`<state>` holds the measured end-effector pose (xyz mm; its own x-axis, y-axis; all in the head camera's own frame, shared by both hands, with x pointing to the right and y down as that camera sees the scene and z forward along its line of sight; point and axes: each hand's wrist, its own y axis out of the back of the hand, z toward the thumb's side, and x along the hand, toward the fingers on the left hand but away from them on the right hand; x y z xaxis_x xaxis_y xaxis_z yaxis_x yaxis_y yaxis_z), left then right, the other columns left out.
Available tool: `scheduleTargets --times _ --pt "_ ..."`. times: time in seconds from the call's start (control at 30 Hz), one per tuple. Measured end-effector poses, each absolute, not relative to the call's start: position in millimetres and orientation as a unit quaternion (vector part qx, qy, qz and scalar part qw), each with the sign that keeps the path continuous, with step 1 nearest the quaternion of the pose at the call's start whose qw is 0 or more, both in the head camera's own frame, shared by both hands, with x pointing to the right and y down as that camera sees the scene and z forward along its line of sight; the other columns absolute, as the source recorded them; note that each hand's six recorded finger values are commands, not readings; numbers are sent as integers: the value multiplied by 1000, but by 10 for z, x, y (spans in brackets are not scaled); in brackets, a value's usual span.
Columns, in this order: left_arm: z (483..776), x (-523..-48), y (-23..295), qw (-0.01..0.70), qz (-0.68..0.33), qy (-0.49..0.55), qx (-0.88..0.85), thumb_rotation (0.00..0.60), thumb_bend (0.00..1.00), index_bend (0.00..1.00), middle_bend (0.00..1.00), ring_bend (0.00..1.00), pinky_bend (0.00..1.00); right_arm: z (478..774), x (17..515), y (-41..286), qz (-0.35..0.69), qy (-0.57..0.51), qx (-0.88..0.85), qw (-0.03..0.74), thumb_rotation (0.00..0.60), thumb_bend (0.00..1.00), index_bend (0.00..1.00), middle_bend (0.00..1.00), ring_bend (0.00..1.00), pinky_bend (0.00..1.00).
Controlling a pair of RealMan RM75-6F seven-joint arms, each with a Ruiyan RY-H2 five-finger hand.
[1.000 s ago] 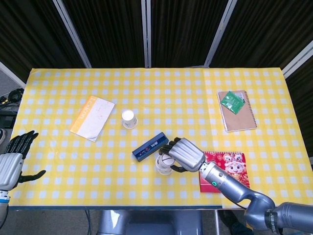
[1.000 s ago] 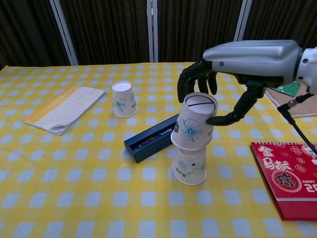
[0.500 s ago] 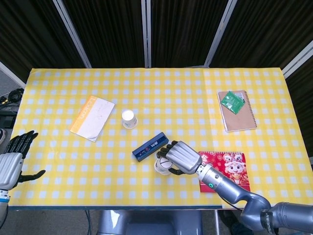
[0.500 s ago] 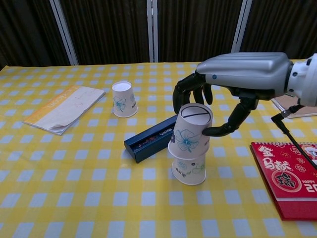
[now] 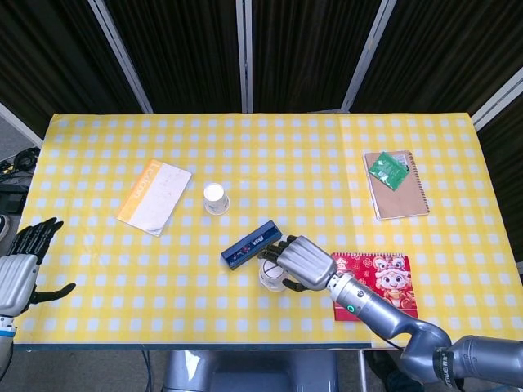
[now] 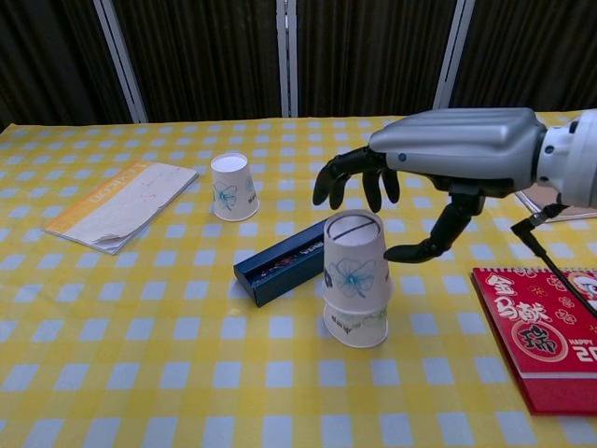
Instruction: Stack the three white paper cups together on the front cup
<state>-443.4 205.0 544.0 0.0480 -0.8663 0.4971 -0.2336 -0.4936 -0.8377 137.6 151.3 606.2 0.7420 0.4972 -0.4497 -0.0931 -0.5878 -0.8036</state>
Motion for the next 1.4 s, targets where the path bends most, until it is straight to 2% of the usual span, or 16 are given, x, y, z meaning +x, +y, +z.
scheduleTargets --times 0.13,0.27,0.4,0.47,0.8,1.1,1.23,1.4 --pt "5447 -4428 2054 287 -553 412 -665 600 0 0 0 0 0 6070 1402 1529 341 -114 -817 451 600 28 115 79 221 279" --pt "5447 -4434 2051 286 -553 413 -664 600 0 0 0 0 0 6064 1451 1545 347 -114 -813 454 600 1 87 23 162 214" --pt "5457 -4444 2050 286 -555 413 -664 600 0 0 0 0 0 6030 1565 1540 354 -120 -803 464 600 0 34 0 28 57" --pt "5470 -4448 2050 285 -556 411 -664 600 0 0 0 0 0 5995 1674 1529 360 -128 -793 474 600 0 17 0 1 7" --pt "5550 -4341 1969 295 -541 402 -677 600 0 0 0 0 0 5720 2599 1496 409 -234 -731 494 600 0 0 0 0 0" --pt "5539 -3860 1409 347 -488 370 -710 600 0 0 0 0 0 5589 3600 1785 471 -370 -672 436 600 0 0 0 0 0" --pt "5574 -3590 1099 369 -487 340 -715 600 1 0 0 0 0 5566 3747 1888 485 -389 -654 431 600 0 0 0 0 0" --pt "5675 -3196 711 376 -477 314 -730 600 83 0 0 0 0 5548 3811 1867 488 -391 -646 437 600 0 0 0 0 0"
